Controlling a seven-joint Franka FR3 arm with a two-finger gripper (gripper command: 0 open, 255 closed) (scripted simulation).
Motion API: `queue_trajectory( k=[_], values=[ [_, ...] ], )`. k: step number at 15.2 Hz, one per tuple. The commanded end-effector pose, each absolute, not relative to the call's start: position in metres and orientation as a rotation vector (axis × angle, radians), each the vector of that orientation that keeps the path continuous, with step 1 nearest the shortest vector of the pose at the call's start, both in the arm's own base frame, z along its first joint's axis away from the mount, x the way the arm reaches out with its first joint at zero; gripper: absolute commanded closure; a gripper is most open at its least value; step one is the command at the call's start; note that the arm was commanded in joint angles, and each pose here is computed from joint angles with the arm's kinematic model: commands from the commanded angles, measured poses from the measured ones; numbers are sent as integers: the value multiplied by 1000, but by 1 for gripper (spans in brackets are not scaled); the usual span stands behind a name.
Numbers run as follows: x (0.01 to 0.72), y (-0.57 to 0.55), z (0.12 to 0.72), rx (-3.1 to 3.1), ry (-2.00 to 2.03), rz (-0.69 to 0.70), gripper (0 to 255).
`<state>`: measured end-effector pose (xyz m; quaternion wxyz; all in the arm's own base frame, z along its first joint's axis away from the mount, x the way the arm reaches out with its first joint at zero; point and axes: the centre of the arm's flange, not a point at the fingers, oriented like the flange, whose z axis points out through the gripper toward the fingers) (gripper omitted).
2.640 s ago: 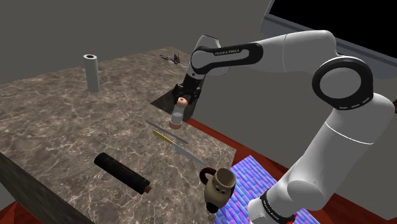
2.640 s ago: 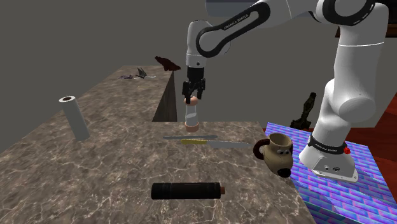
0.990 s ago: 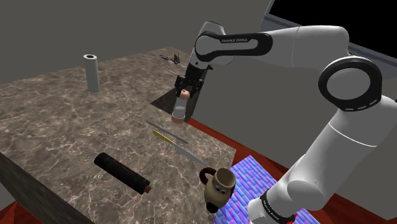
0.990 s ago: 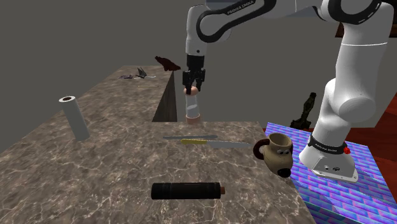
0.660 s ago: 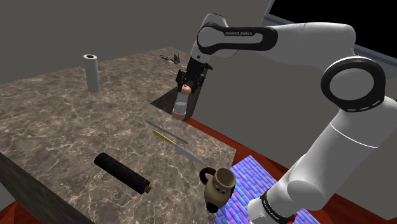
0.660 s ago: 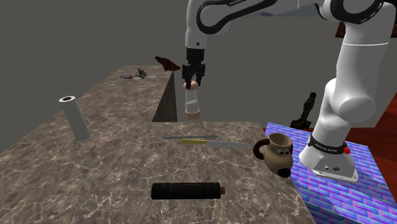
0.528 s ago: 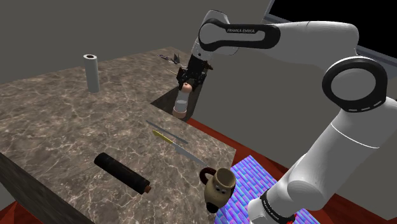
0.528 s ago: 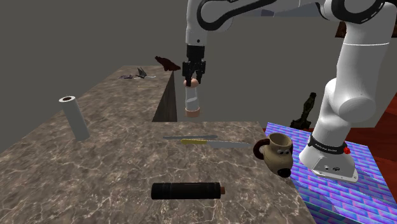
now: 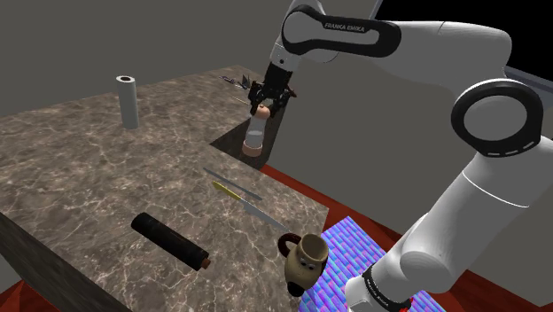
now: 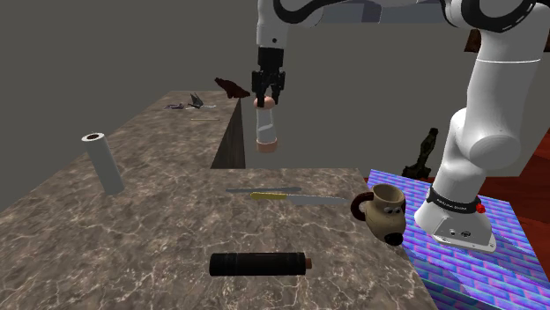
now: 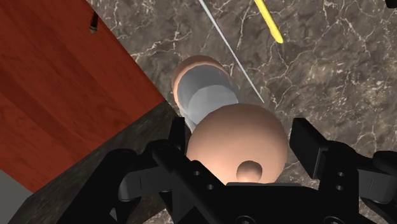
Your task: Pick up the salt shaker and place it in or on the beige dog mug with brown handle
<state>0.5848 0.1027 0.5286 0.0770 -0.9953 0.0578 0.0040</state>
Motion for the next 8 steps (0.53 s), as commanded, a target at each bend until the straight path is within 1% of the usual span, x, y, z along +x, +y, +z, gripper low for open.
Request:
queue_trajectory(
  k=[1,8],
  values=[
    [586,101,539,-2982,173,12,255],
    [586,101,576,-2982,173,12,255]
  ],
)
